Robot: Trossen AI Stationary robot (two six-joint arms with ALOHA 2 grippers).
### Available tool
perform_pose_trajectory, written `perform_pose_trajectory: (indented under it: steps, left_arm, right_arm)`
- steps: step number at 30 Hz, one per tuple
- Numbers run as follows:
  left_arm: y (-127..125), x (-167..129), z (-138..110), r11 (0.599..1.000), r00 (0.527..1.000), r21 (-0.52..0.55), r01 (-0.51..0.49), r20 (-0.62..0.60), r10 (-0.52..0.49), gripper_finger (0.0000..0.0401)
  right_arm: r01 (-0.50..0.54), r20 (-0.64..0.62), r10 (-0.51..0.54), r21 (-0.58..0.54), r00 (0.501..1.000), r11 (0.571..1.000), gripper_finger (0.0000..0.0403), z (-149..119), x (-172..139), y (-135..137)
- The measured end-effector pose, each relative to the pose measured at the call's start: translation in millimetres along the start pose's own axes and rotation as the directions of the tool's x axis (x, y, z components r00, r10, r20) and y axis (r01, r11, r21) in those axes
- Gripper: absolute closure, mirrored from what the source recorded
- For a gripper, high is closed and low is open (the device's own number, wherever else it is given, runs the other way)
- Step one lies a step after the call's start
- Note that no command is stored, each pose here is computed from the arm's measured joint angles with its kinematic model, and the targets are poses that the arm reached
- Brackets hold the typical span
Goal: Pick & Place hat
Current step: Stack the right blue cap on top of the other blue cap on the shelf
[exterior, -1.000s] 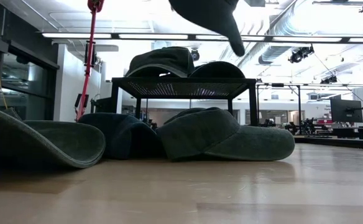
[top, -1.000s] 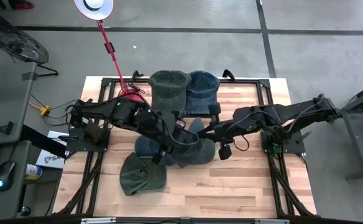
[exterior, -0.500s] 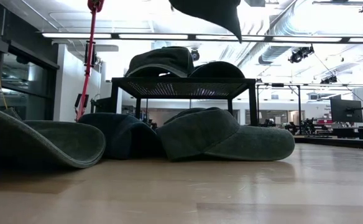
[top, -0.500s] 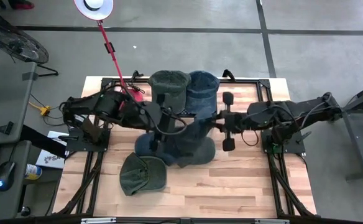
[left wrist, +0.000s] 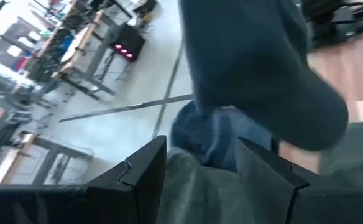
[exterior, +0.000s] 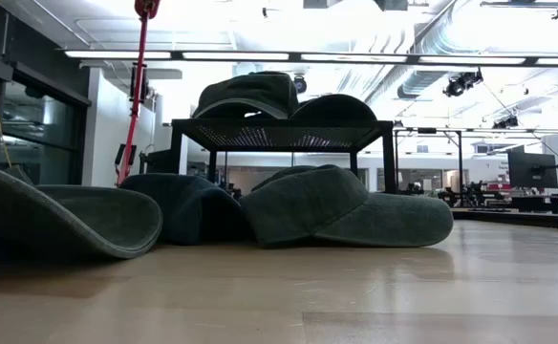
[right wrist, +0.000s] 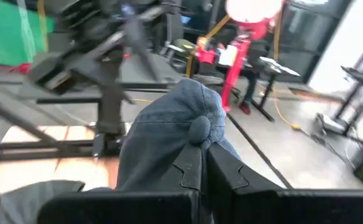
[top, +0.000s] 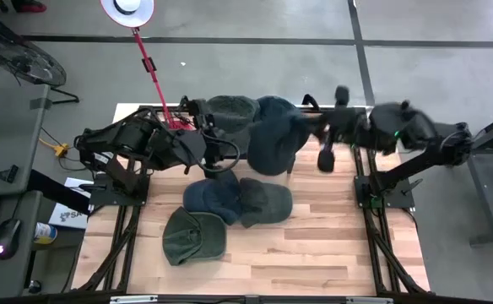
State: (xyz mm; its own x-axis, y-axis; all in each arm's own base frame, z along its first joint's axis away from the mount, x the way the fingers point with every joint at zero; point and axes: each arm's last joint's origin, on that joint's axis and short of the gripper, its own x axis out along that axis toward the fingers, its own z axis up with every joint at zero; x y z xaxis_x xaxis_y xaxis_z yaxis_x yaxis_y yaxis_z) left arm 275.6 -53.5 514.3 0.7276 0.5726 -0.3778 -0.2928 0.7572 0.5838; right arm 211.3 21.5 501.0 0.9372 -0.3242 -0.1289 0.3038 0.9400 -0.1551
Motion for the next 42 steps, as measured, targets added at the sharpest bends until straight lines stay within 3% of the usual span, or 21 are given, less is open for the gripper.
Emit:
perform_pose_trajectory:
  steps: [9, 19, 30, 42]
  left_arm:
    - [10, -7, -9, 0.993, 0.993, 0.052, -0.103, -0.055, 0.106, 0.0215]
    - [13, -9, -19, 0.959, 0.958, 0.159, -0.235, -0.131, 0.257, 0.0215]
    - [31, 9, -27, 0.962, 0.942, 0.125, -0.244, -0.204, 0.266, 0.0215]
    - [57, 33, -39, 0.981, 0.938, 0.045, -0.190, -0.286, 0.194, 0.0215]
  right_arm:
    - [0.050, -0.081, -0.037, 0.160, 0.996, 0.986, 0.0402, 23, -9, -48]
    - [0.004, -0.210, 0.060, 0.293, 0.976, 0.956, 0.0402, 4, 40, -80]
    - [-0.040, -0.278, 0.159, 0.392, 0.947, 0.919, 0.0402, -18, 81, -108]
    - [-0.078, -0.289, 0.235, 0.468, 0.928, 0.880, 0.0403, -29, 97, -121]
